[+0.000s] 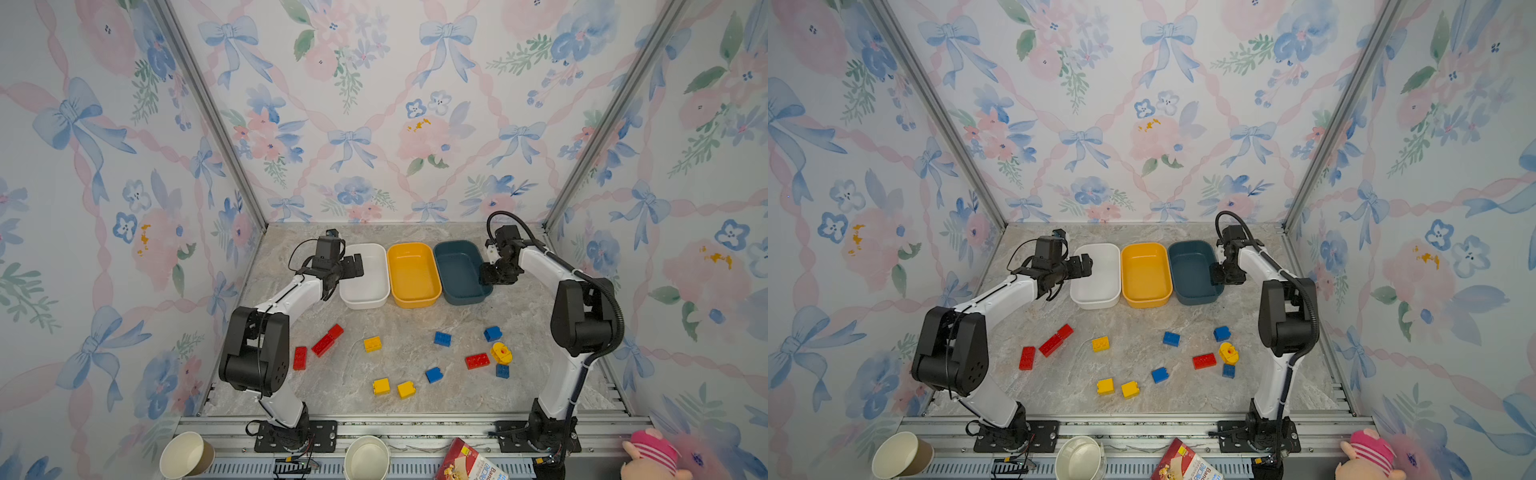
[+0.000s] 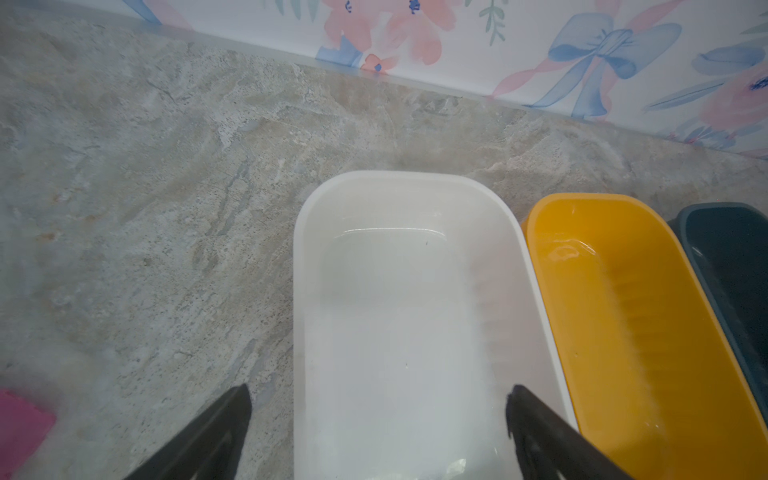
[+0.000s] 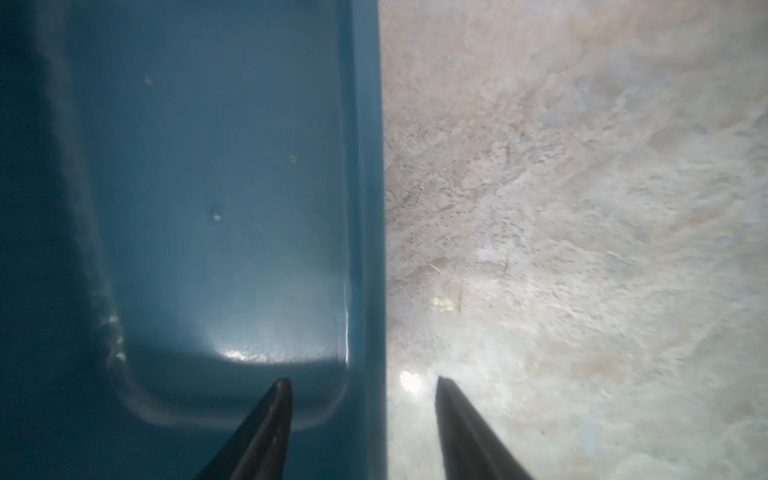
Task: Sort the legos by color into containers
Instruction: 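Move the right gripper over the blue bricks while the left nears the red bricks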
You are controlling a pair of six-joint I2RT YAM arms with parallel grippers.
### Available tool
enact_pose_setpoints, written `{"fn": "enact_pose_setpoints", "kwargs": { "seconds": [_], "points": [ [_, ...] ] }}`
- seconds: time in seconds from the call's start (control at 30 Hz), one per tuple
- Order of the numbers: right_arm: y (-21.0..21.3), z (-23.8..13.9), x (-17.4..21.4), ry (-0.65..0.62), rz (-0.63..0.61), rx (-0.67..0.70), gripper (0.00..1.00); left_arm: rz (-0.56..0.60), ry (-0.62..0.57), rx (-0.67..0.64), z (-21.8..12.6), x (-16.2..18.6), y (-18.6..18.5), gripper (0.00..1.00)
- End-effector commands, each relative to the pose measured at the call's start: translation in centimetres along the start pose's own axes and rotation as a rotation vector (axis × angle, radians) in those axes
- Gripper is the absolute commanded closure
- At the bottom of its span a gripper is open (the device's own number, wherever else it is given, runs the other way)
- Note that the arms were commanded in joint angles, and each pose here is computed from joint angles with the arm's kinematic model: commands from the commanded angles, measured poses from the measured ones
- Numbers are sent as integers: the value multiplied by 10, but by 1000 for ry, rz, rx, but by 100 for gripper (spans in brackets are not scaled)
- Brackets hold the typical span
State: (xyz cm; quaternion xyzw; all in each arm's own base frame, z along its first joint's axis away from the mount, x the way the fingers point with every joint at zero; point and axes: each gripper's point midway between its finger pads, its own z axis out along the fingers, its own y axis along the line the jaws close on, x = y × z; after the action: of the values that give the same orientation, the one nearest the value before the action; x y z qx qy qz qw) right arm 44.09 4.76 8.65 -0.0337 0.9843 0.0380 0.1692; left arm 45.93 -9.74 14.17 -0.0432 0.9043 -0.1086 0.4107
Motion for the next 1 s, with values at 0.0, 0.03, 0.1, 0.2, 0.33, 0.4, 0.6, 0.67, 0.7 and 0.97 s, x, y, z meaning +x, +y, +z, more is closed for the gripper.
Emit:
{"fn": "enact_pose_setpoints", "kwargs": {
  "seconds": [0.0, 0.03, 0.1, 0.2, 0.33, 0.4, 0.6, 0.67, 0.7, 0.97],
  "points": [
    [-2, -33, 10, -19, 89, -19, 34, -19, -41, 27, -10, -9, -3, 2],
    [-3, -37, 15, -16, 96, -17, 31, -23, -47, 30, -12, -10, -4, 2],
    [-4, -45, 29, -1, 107, -9, 27, -33, -60, 36, -15, -11, -5, 2],
    [-2, -55, 54, 17, 122, -9, 23, -44, -72, 53, -20, -11, -9, 2],
    [0, -73, 85, 0, 154, -3, 18, -49, -85, 64, -28, -11, -12, 2],
    [1, -75, 103, 3, 173, 3, 16, -53, -90, 70, -33, -10, -12, 2],
    [11, -63, 141, 49, 211, 6, 15, -52, -92, 82, -43, 0, -12, 2],
    [15, -54, 150, 74, 214, 8, 15, -52, -86, 90, -46, 4, -12, 2],
    [17, -49, 153, 84, 209, 11, 15, -52, -80, 95, -47, 8, -12, 2],
    [20, -18, 158, 143, 131, 74, 17, -60, -49, 126, -57, 32, -11, 2]
  ]
}}
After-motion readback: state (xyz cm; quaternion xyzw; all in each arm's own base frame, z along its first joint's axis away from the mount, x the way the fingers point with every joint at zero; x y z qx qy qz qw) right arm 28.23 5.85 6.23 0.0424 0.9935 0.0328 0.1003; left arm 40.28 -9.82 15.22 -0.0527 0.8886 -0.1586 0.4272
